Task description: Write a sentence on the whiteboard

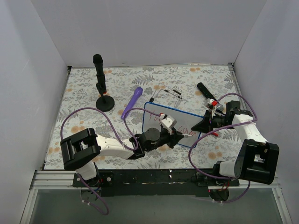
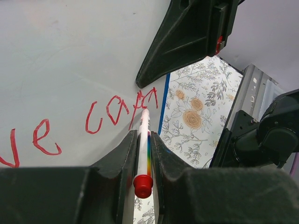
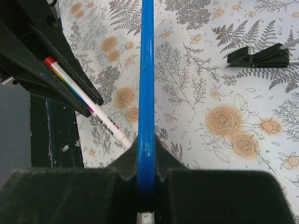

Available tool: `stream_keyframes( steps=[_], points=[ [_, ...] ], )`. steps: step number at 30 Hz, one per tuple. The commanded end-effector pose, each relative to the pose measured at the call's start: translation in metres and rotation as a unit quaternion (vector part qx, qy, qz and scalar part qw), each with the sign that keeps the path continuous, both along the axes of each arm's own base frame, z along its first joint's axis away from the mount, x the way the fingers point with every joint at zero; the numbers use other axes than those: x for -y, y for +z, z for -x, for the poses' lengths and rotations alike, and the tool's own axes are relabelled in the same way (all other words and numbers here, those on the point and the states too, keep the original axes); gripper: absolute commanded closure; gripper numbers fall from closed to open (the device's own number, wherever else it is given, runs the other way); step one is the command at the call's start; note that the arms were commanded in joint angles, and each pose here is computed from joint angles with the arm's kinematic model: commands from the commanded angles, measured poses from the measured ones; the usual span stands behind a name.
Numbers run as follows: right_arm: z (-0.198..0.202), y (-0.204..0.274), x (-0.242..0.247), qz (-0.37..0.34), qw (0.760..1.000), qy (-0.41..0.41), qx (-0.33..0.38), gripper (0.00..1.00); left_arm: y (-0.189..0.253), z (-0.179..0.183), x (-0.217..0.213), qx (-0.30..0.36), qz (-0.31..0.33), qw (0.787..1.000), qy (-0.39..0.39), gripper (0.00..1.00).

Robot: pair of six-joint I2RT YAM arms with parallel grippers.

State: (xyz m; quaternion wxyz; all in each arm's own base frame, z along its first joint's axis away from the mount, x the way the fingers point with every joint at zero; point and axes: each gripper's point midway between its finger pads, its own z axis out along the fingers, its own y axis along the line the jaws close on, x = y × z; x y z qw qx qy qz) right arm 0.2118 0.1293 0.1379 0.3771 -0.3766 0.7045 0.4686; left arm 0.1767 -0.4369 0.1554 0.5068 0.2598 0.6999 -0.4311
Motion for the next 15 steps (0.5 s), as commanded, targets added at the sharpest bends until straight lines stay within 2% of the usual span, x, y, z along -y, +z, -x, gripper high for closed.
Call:
stream_keyframes(
  steps=[1, 15],
  points=[
    [0.0, 0.018, -0.005, -0.027, 1.0, 0.004, 0.017, 0.99, 0.02, -0.011, 0.007, 0.018, 0.019, 1.0, 0.01, 1.0],
    [0.0, 0.017, -0.004, -0.025, 1.0, 0.004, 0.017, 0.99, 0.035, -0.014, 0.007, 0.027, 0.036, 0.999, 0.01, 1.0]
  ],
)
